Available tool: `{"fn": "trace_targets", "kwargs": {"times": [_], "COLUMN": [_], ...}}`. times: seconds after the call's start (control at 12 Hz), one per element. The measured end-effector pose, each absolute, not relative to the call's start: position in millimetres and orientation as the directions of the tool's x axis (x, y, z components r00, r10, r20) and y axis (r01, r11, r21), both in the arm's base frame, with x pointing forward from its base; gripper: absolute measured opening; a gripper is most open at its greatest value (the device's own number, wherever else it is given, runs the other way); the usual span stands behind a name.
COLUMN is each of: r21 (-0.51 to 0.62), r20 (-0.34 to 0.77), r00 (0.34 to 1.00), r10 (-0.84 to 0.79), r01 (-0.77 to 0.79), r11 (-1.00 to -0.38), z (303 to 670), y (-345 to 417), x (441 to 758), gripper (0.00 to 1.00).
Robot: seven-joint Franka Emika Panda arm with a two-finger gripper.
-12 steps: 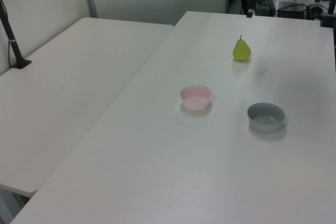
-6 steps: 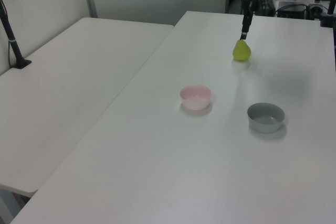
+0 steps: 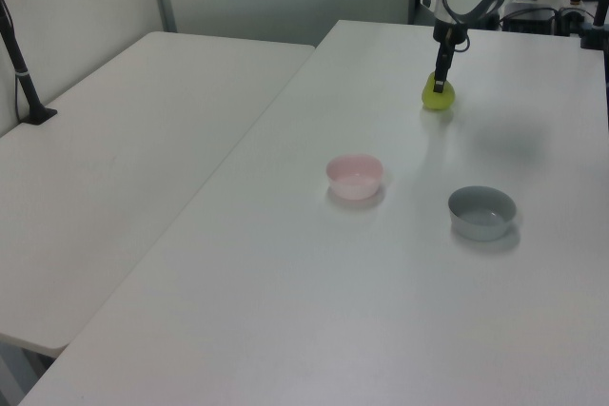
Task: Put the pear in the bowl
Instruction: 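Lower the gripper and close it around the pear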
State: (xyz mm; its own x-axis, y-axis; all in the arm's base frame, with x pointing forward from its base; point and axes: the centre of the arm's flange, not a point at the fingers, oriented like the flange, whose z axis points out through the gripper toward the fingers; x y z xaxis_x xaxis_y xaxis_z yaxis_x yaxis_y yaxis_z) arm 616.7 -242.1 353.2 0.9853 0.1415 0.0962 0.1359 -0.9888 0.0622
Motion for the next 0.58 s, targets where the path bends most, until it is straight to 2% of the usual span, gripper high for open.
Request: {"fn": "trace_targets", "kwargs": {"times": [0.17, 0.42, 0.5, 0.58], "r21": [0.055, 0.059, 0.061, 0.062], "r20": [0.083, 0.064, 0.067, 0.068], "r00": [0.987, 0.988, 0.988, 0.988], "r10": [0.135, 0.142, 0.14, 0.139], "r01": [0.131, 0.138, 0.135, 0.135], "r11": [-0.99, -0.989, -0.989, -0.989], "z": [339.9, 330.1, 332.0, 332.5], "y": [-238.9, -238.8, -239.0, -239.4], "x": [618.7, 618.9, 619.3, 619.3], "gripper": [1.0, 0.85, 0.72, 0.72]}}
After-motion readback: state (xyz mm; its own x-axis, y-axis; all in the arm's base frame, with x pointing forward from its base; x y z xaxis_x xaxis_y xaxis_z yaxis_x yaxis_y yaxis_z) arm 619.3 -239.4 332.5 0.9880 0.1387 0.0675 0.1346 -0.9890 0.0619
